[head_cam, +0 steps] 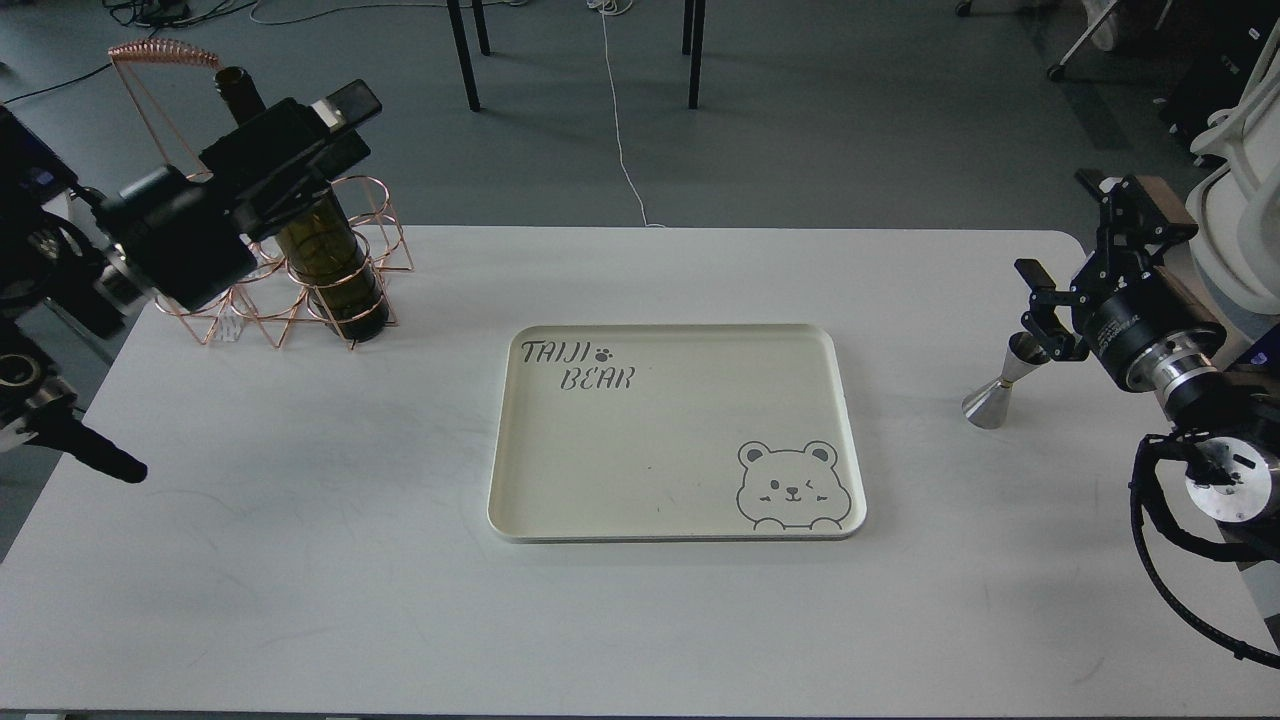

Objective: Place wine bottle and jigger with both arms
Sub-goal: 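Release the bottle and withdraw the left gripper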

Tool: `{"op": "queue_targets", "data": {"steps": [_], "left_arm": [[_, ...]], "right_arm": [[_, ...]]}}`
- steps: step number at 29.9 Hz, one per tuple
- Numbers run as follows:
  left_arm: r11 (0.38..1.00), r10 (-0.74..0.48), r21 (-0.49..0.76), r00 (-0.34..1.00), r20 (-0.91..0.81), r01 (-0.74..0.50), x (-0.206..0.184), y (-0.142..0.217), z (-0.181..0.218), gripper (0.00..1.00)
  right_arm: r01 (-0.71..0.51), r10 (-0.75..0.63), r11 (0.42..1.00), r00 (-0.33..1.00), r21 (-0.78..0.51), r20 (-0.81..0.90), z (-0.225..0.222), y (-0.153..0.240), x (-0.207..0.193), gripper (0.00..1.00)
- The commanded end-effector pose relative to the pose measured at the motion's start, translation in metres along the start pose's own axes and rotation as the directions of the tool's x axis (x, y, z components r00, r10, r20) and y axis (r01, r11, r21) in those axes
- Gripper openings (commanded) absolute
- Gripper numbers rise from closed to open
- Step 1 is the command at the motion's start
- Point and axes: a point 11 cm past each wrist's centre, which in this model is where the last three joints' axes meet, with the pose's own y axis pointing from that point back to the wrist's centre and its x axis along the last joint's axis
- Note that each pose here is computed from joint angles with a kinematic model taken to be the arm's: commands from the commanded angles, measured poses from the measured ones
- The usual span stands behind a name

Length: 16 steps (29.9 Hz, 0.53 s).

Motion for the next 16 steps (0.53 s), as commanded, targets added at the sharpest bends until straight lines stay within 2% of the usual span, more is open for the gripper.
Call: {"op": "queue_targets", "data": {"steps": [1, 2, 8, 11, 16], "left_arm": [[0.993, 0.083, -0.057, 0.971, -0.226, -0.099, -0.024, -0.010, -0.017, 0.98], [0.987, 0.120, -0.069, 0.951, -0.286, -0.146, -0.028, -0.010, -0.023, 0.98], [0.945, 0.313, 0.096, 0.783, -0.537, -0.313, -0.048, -0.005, -0.079, 0.98], [0.928, 0.363, 0.155, 0.737, -0.570, -0.338, -0.061, 0.000, -0.101, 0.98], [0.912, 0.400, 0.178, 0.708, -0.582, -0.370, -0.063, 0.009, -0.110, 0.98]], "right_arm": [[0.025, -0.024, 0.999, 0.999, -0.021, 0.034, 0.015, -0.001, -0.012, 0.99], [0.029, -0.028, 0.999, 0.999, -0.031, 0.045, 0.021, -0.001, -0.015, 0.99], [0.046, -0.042, 0.997, 0.996, -0.061, 0.080, 0.039, 0.002, -0.026, 0.99], [0.053, -0.048, 0.997, 0.995, -0.063, 0.091, 0.042, 0.001, -0.031, 0.99], [0.054, -0.049, 0.997, 0.995, -0.060, 0.089, 0.041, 0.001, -0.031, 0.99]]}}
